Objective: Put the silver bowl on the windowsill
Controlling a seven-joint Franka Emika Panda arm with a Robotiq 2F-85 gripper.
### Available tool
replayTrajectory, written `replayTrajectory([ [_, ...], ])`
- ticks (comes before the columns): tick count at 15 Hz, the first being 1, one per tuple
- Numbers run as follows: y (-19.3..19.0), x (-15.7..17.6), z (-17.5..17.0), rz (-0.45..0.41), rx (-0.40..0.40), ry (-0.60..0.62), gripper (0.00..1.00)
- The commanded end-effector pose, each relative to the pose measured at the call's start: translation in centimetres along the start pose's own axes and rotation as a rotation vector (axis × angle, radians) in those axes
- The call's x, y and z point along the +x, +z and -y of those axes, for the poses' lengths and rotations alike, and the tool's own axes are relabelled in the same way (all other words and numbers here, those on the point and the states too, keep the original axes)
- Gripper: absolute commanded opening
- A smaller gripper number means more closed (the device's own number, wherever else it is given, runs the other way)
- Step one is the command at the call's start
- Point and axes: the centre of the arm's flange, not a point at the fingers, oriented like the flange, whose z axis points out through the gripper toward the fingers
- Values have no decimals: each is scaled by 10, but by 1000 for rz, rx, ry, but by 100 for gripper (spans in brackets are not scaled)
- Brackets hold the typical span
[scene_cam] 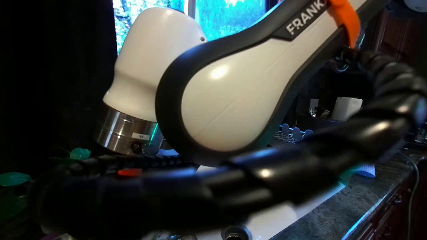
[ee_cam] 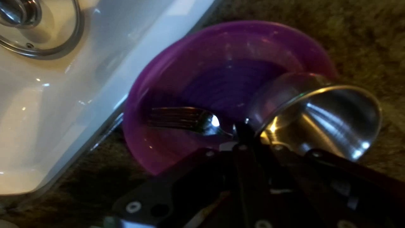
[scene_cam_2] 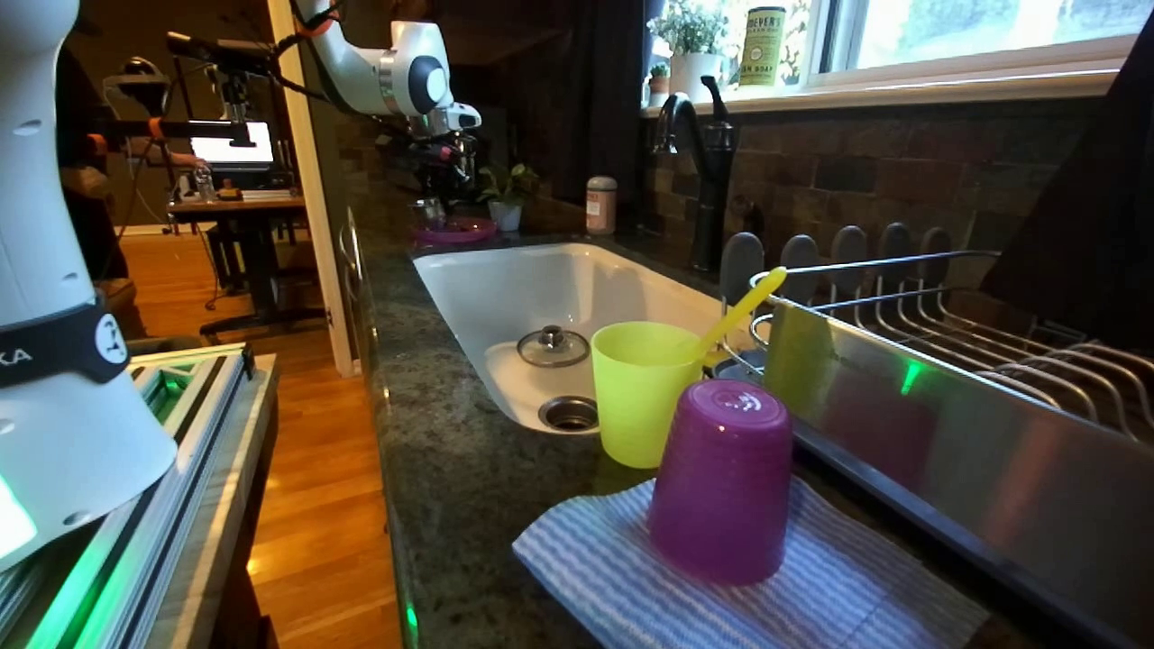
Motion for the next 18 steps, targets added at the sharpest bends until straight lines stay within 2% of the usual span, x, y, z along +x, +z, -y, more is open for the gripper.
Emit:
replayTrajectory([
  [1,-53,1,3,14,11,-22,2],
  [3,-88,-2,-10,-26,-46,33,2],
  [6,-129,-15,-36,-97,-84,137,2],
  [14,-232,-84,-117,-297,-363,435,2],
  [15,-225,-90,-120,-336,-359,463,2],
  [16,-217,-53,-123,-278,-339,406,7],
  [18,-229,-68,-130,-309,-361,443,7],
])
